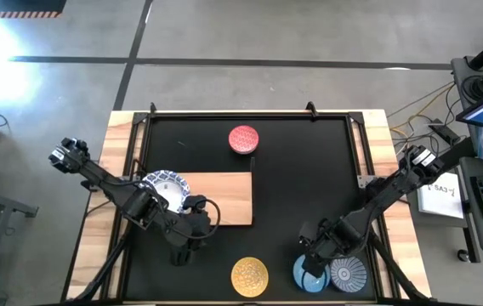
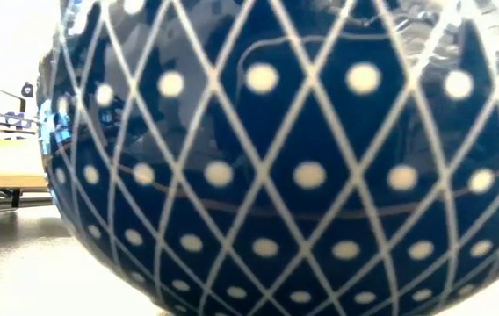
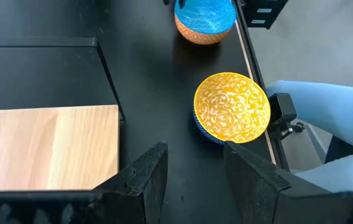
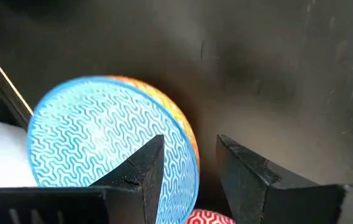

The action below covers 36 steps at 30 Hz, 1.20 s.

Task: Place and stack bowls onto a shelf
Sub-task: Put the light blue bowl on the shelf

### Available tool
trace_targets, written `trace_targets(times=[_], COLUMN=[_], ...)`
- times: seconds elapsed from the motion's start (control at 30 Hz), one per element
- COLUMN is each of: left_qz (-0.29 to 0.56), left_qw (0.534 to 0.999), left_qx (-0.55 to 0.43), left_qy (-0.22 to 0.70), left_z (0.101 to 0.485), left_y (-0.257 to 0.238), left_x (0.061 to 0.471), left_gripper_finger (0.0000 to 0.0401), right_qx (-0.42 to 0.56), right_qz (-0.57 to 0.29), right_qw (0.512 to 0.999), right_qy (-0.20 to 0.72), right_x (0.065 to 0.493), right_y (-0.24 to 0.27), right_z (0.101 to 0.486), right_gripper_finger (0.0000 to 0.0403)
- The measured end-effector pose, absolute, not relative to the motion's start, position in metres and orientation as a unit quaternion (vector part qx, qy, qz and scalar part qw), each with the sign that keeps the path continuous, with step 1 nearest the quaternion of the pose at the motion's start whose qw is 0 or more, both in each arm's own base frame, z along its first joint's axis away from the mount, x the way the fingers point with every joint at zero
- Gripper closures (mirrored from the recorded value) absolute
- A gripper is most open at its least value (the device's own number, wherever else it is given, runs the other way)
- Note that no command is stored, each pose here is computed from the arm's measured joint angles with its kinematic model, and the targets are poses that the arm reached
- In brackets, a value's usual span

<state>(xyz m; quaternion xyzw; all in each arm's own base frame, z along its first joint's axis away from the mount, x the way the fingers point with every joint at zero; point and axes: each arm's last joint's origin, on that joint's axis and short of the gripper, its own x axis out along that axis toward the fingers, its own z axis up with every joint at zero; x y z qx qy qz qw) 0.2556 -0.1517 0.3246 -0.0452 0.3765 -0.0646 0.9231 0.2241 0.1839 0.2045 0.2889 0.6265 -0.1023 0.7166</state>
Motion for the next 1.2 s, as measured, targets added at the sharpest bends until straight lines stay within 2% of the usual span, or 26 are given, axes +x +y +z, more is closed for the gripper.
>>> trace_targets(times=[0.23, 0.53, 0.9, 1.2], left_qz=[-0.063, -0.063, -0.063, -0.067], left_qw=[0.923, 0.923, 0.923, 0.924], left_qx=[-0.044, -0.044, -0.044, -0.034], left_qy=[0.376, 0.376, 0.376, 0.376], left_z=[0.325, 0.324, 0.325, 0.325], left_y=[-0.152, -0.152, -0.151, -0.151], left_x=[0.256, 0.256, 0.256, 0.256], left_gripper_finger=[0.0262, 0.0262, 0.0262, 0.0262], right_qx=[0.313, 0.304, 0.308, 0.292], right_qz=[-0.066, -0.067, -0.065, -0.059], right_qw=[0.706, 0.709, 0.710, 0.722], right_qy=[0.632, 0.633, 0.630, 0.624], right_x=[0.224, 0.222, 0.220, 0.220], right_y=[0.186, 0.184, 0.183, 0.182], right_z=[0.194, 0.189, 0.180, 0.180], right_gripper_finger=[0.0268, 0.0276, 0.0314, 0.0361])
